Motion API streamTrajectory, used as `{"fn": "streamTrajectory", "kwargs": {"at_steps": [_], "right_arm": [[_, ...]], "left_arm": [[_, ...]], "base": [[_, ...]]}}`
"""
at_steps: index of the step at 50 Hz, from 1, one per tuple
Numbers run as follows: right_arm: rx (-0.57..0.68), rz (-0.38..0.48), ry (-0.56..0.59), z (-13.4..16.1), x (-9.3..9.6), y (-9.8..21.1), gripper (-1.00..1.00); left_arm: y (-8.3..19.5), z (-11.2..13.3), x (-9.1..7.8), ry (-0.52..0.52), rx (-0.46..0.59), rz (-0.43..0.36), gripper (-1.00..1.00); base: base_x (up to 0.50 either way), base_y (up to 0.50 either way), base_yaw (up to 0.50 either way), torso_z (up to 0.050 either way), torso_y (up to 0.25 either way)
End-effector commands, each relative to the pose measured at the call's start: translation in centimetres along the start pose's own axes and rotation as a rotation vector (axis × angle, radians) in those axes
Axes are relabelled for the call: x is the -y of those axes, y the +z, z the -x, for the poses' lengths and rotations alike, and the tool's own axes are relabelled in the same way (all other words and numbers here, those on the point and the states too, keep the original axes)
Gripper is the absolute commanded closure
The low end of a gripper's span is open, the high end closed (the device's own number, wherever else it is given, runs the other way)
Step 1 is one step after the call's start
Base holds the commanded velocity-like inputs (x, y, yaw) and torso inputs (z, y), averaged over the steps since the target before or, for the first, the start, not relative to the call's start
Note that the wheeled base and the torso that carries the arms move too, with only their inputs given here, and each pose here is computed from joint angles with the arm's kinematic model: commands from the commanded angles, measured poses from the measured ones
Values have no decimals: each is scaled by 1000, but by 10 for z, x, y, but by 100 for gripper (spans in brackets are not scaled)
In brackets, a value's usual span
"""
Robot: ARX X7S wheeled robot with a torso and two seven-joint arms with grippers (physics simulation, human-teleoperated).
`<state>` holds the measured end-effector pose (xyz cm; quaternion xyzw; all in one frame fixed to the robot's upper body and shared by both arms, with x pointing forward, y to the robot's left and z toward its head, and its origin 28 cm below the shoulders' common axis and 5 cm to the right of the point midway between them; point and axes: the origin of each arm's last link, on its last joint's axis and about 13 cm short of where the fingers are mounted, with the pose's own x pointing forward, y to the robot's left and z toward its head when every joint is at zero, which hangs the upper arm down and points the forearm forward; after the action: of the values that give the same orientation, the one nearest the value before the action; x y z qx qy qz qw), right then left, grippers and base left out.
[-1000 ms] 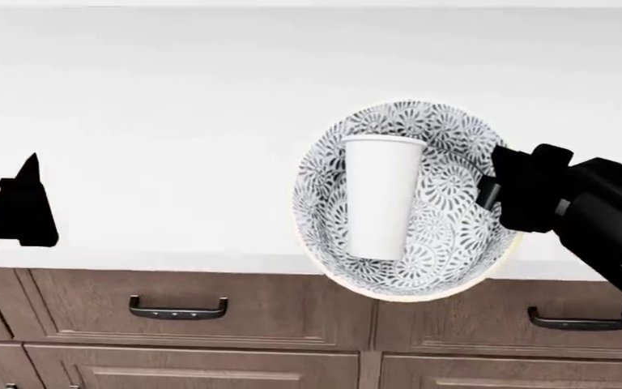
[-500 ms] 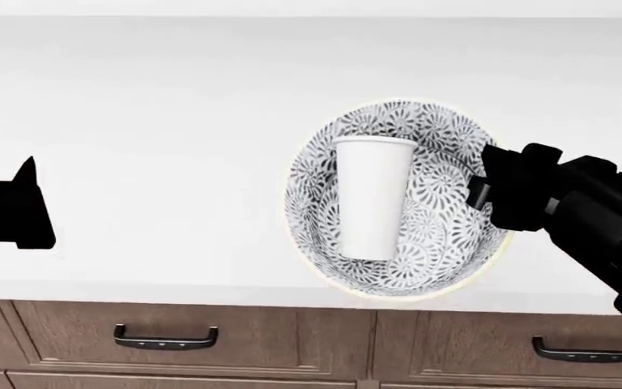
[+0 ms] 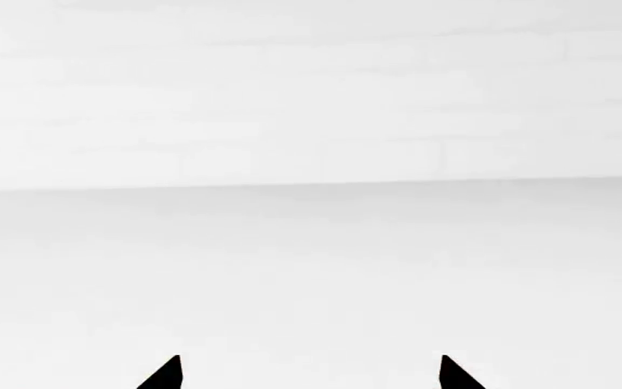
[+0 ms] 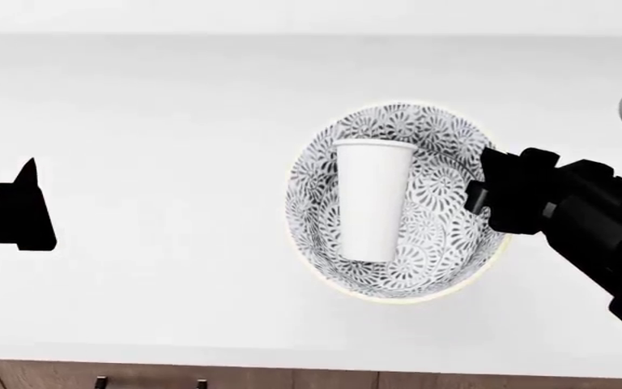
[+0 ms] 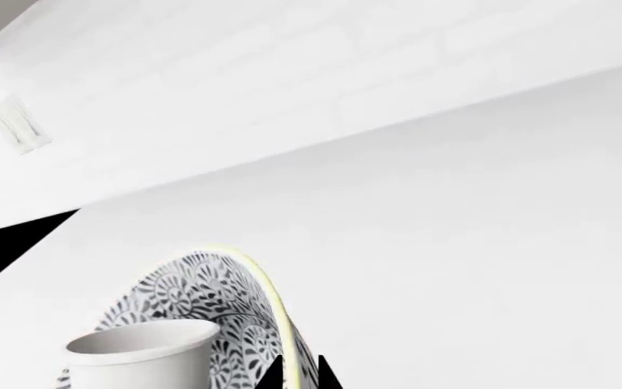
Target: Place the cup inside the bowl on the dining table and move the bowl to any counter.
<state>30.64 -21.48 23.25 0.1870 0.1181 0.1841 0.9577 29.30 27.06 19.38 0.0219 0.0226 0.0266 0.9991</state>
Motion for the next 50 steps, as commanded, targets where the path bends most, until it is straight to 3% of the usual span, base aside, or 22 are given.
{"fn": "streamTrajectory", "kwargs": {"at_steps": [1,14,50], "right_arm": [[16,4,17,-2,-1,2,100],[-8,-19,8,-4,2,-7,100],[-90,-107,-33,-23,22,-58,100]], "left_arm": [[-1,0,-1,1,-1,2,-100],[-3,1,-1,4,-4,5,-100],[-4,2,-2,4,-7,14,-100]], "base": [[371,1,0,0,0],[314,0,0,1,2],[2,0,0,0,0]]}}
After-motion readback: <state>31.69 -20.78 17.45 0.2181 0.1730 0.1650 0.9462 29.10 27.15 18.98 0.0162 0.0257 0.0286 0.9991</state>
